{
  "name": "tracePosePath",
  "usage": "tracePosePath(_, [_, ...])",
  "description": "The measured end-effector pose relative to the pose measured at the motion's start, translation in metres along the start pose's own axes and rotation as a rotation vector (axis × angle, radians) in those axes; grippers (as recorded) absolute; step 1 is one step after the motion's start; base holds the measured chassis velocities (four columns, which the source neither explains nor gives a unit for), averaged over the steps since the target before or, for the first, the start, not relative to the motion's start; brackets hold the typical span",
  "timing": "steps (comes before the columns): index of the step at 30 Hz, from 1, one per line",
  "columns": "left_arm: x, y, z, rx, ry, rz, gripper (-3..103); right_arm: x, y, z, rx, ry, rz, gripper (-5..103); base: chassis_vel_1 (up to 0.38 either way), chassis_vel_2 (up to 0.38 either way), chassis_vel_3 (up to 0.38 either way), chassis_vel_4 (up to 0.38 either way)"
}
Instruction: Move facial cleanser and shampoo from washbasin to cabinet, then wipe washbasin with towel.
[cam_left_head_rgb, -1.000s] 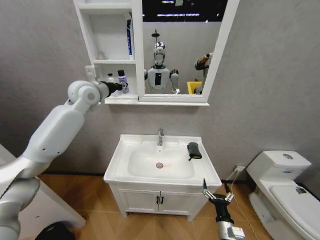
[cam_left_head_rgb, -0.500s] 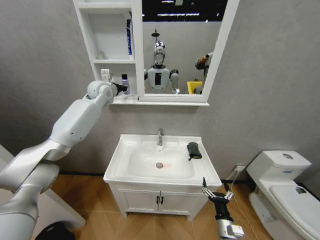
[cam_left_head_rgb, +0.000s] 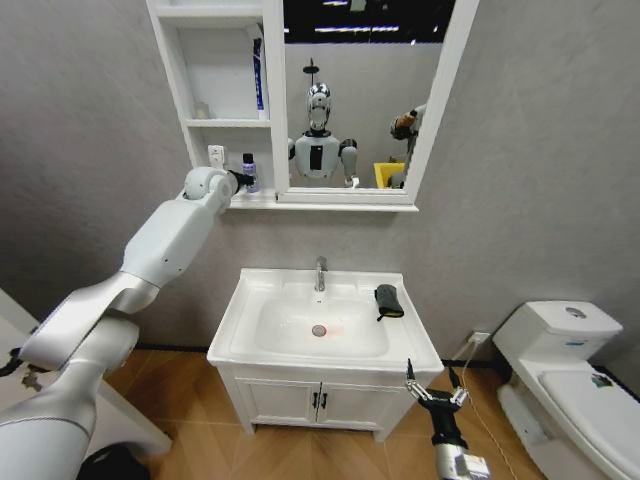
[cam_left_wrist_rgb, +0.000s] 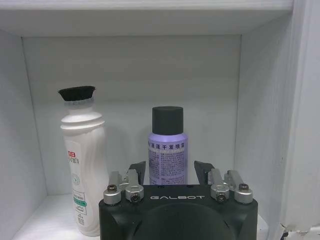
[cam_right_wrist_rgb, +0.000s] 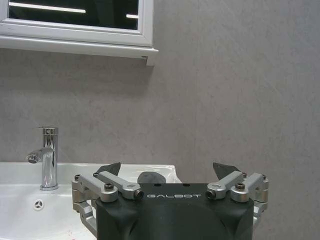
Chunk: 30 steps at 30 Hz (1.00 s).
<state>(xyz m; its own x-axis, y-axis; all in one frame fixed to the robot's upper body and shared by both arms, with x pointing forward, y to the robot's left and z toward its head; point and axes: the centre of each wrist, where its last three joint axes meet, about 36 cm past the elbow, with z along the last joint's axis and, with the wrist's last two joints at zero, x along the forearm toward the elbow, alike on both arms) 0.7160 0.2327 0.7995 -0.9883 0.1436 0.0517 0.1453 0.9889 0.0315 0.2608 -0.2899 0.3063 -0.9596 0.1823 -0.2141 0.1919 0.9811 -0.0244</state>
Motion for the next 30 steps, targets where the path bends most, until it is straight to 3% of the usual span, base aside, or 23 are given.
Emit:
tracePosePath(2, [0.000,0.000,0.003,-0.007,-0.009,-0.005,59,-0.001,0.000,0.000,0.000,0.000,0.003,100,0.000,0.000,0.000,0.000])
tracePosePath(3, [0.001,-0.002,0.009,-0.012,-0.019,-0.007,71,-0.001,0.000,0.000,0.000,-0.001,0.004,100,0.000,0.000,0.000,0.000])
tracePosePath(5, [0.001,-0.002,0.009,-0.012,-0.019,-0.007,71,-0.001,0.000,0.000,0.000,-0.001,0.004,100,0.000,0.000,0.000,0.000])
tracePosePath(7, [0.013,0.000,0.018,-0.010,-0.055,0.004,82,-0.001,0.000,0.000,-0.001,0.001,0.008,100,0.000,0.000,0.000,0.000])
tracePosePath(8, [0.013,0.000,0.018,-0.010,-0.055,0.004,82,-0.001,0.000,0.000,-0.001,0.001,0.008,100,0.000,0.000,0.000,0.000])
tracePosePath(9, [0.031,0.000,0.026,-0.015,-0.112,0.029,93,-0.001,-0.001,0.000,-0.002,0.001,0.013,100,0.000,0.000,0.000,0.000])
tracePosePath(10, [0.040,-0.002,0.030,-0.015,-0.151,0.047,93,-0.002,-0.001,0.000,-0.003,-0.001,0.015,100,0.000,0.000,0.000,0.000])
tracePosePath(11, [0.040,-0.002,0.030,-0.015,-0.151,0.047,93,-0.002,-0.001,0.000,-0.003,-0.001,0.015,100,0.000,0.000,0.000,0.000])
tracePosePath(13, [0.076,-0.007,0.043,-0.018,-0.242,0.100,99,-0.006,-0.001,0.000,-0.005,-0.002,0.017,100,0.000,0.000,0.000,0.000])
tracePosePath(15, [0.089,-0.006,0.052,-0.022,-0.250,0.113,100,-0.007,-0.001,-0.001,-0.005,-0.002,0.017,100,0.000,0.000,0.000,0.000])
tracePosePath(16, [0.114,0.000,0.076,-0.027,-0.236,0.125,100,-0.010,0.001,-0.002,-0.005,0.002,0.014,100,0.000,0.000,0.000,0.000])
tracePosePath(17, [0.114,0.000,0.076,-0.027,-0.236,0.125,100,-0.010,0.001,-0.002,-0.005,0.002,0.014,100,0.000,0.000,0.000,0.000])
tracePosePath(20, [0.177,0.011,0.131,-0.062,-0.203,0.143,100,-0.016,0.003,-0.011,-0.002,-0.005,0.000,100,0.000,0.000,0.000,0.000])
tracePosePath(24, [0.200,0.010,0.161,-0.069,-0.194,0.153,100,-0.017,0.003,-0.013,0.001,-0.003,-0.009,100,0.000,0.000,0.000,0.000])
tracePosePath(25, [0.226,0.012,0.188,-0.069,-0.194,0.129,100,-0.020,0.002,-0.014,0.006,0.006,-0.025,100,0.000,0.000,0.000,0.000])
tracePosePath(28, [0.260,0.017,0.244,-0.054,-0.172,0.043,100,-0.029,0.004,-0.015,-0.015,0.035,-0.032,100,0.000,0.000,0.000,0.000])
tracePosePath(29, [0.260,0.017,0.244,-0.054,-0.172,0.043,100,-0.029,0.004,-0.015,-0.015,0.035,-0.032,100,0.000,0.000,0.000,0.000])
tracePosePath(30, [0.279,0.021,0.277,-0.065,-0.159,-0.014,100,-0.038,0.004,-0.018,-0.027,0.048,-0.037,100,0.000,0.000,0.000,0.000])
